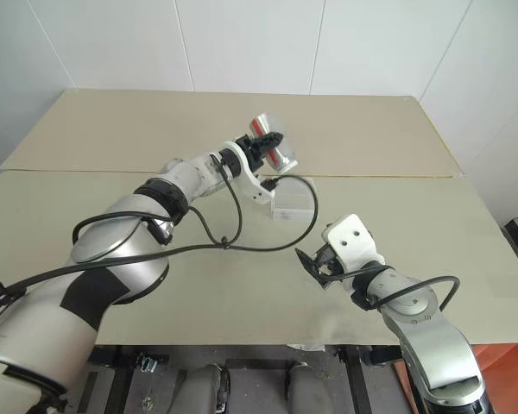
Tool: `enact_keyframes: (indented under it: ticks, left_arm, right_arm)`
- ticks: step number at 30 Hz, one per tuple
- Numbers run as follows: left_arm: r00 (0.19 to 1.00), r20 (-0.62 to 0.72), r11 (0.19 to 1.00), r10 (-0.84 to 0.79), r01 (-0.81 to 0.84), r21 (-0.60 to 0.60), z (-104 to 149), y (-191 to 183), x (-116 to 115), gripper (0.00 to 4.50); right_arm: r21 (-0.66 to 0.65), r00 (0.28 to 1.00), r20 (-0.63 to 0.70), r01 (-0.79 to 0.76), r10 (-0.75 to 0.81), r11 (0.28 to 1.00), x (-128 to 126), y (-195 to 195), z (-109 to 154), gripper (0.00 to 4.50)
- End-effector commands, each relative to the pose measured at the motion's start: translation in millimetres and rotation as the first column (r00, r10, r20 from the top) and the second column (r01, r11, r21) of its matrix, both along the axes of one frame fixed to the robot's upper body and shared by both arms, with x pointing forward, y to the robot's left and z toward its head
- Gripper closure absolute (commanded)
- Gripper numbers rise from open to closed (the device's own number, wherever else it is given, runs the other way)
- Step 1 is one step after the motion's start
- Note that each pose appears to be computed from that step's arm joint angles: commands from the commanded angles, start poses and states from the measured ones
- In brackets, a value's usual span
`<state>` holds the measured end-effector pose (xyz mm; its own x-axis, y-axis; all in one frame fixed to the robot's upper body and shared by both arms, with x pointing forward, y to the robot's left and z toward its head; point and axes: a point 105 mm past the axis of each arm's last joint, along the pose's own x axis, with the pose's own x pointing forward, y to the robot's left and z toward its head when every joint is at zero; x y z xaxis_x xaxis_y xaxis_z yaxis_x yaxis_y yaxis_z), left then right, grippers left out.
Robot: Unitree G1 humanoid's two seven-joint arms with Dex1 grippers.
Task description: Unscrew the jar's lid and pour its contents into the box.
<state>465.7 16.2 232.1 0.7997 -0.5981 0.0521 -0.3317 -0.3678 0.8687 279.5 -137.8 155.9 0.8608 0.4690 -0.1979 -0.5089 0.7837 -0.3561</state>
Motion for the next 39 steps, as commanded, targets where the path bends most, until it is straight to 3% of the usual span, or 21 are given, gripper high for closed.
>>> enact_keyframes:
  ticks: [1, 3, 5, 9, 13, 18, 24, 26, 30, 35, 36, 39]
  left_arm:
    - [0.950, -0.309, 0.853, 0.052, -0.203, -0.481, 7.0, 29.6, 12.0, 2.54]
    - [0.886, -0.460, 0.643, -0.055, -0.321, -0.696, 4.7, 45.3, 15.9, 2.54]
    - [0.822, -0.510, 0.370, -0.253, -0.405, -0.836, 5.2, 54.1, 16.6, 2.54]
    - [0.723, -0.507, 0.083, -0.469, -0.535, -0.841, -6.6, 66.9, 17.4, 2.54]
    - [0.688, -0.434, -0.076, -0.582, -0.577, -0.813, -27.0, 77.8, 13.0, 2.54]
    - [0.701, -0.428, -0.070, -0.570, -0.561, -0.825, -62.5, 83.6, 0.4, 2.54]
    - [0.730, -0.391, -0.162, -0.561, -0.560, -0.813, -93.9, 93.3, -13.6, 2.54]
    - [0.738, -0.392, -0.195, -0.549, -0.570, -0.798, -98.1, 96.6, -13.8, 2.54]
    - [0.740, -0.390, -0.181, -0.548, -0.560, -0.808, -107.0, 95.3, -20.1, 2.54]
    - [0.751, -0.356, -0.187, -0.556, -0.530, -0.827, -107.4, 94.2, -25.2, 0.92]
    - [0.756, -0.343, -0.192, -0.558, -0.519, -0.833, -106.5, 94.9, -26.7, 0.85]
    - [0.762, -0.346, -0.152, -0.547, -0.497, -0.854, -106.0, 94.8, -30.1, 0.08]
  right_arm:
    - [0.005, 0.999, 0.050, 0.022, -0.022, 1.000, -0.4, -4.4, 11.0, 0.03]
    - [0.001, 0.998, 0.045, 0.032, -0.032, 0.999, -0.1, -6.5, 8.5, 0.03]
    - [0.002, 0.999, 0.037, 0.034, -0.034, 0.999, 0.2, -6.8, 5.7, 0.03]
    - [0.007, 1.000, 0.026, -0.012, 0.011, 1.000, -0.3, -0.3, 4.1, 0.03]
    - [0.044, 0.999, 0.031, -0.047, 0.045, 0.998, 6.9, 6.0, 7.5, 0.03]
    - [0.044, 0.998, 0.034, -0.045, 0.044, 0.998, 17.3, 9.5, 5.9, 0.03]
    - [0.062, 0.996, 0.029, -0.084, 0.082, 0.995, 18.7, 17.8, 4.4, 0.03]
    - [0.067, 0.996, 0.030, -0.084, 0.083, 0.994, 19.1, 16.8, 5.1, 0.03]
    - [0.029, 0.998, 0.018, -0.062, 0.062, 0.998, 22.3, 10.5, -1.6, 0.03]
    - [0.027, 0.997, 0.016, -0.069, 0.069, 0.997, 20.2, 10.3, -3.0, 0.00]
    - [0.028, 0.998, 0.016, -0.068, 0.068, 0.997, 19.8, 11.0, -3.5, 0.00]
    - [0.027, 0.998, 0.011, -0.062, 0.062, 0.998, 19.6, 9.6, -5.1, 0.00]
